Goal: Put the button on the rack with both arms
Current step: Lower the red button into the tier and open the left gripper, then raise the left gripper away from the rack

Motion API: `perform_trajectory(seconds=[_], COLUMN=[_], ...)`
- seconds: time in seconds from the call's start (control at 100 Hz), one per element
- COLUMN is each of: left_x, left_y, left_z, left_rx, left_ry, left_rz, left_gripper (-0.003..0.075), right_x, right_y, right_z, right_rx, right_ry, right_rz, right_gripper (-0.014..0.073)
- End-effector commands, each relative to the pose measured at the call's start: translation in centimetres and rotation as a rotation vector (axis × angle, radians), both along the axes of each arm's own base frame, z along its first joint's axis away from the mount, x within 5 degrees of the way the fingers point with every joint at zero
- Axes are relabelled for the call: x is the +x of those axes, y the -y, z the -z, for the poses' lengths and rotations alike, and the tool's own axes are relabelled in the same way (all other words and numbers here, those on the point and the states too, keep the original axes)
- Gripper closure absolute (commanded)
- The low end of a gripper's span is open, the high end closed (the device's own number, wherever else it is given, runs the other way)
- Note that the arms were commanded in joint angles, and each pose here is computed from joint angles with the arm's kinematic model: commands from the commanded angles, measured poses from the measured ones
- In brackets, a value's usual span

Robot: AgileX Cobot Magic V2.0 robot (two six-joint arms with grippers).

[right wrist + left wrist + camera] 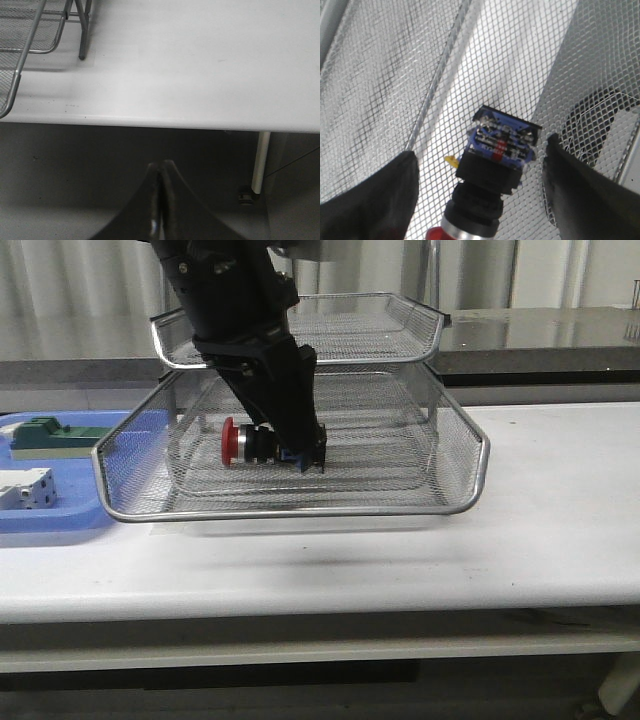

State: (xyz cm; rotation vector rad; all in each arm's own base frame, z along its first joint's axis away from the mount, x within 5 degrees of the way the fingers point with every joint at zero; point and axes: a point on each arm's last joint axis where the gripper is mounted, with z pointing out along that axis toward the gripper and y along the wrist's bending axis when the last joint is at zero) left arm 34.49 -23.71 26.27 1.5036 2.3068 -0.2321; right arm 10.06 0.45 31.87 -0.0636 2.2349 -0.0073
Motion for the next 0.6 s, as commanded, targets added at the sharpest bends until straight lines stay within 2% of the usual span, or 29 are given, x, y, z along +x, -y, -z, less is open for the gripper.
perform_trajectory(seconds=[0.0, 0.15, 0.32, 0.48, 0.59], left_x=[-0.7, -1.1, -1.8, -2.2, -2.5], left_y=[0.1, -0.5, -2.6, -6.2, -9.7], left_z=[-3.6, -5.1, -7.6, -10.1, -11.4], left_rx=[-0.089, -0.130, -0.156, -0.171, -0.178], left_ry=[0.076, 0.077, 0.083, 0.085, 0.070], left_rz=[-0.012, -0.068, -0.136, -0.231, -0.346], left_gripper=[0.0211, 0.0211, 0.0212, 0.0213, 0.0213], right_x=[0.3, 0.3, 0.3, 0.3, 0.3], right_y=[0.1, 0.1, 0.1, 0.1, 0.1], right_z=[-1.5, -1.5, -1.5, -1.5, -1.5], right_rx=[-0.008, -0.008, -0.008, -0.008, -0.008], right_ry=[0.099, 0.099, 0.099, 0.099, 0.099], right_rz=[0.002, 0.002, 0.002, 0.002, 0.002], right_gripper=[0.0663, 0.0663, 0.0663, 0.0663, 0.0663])
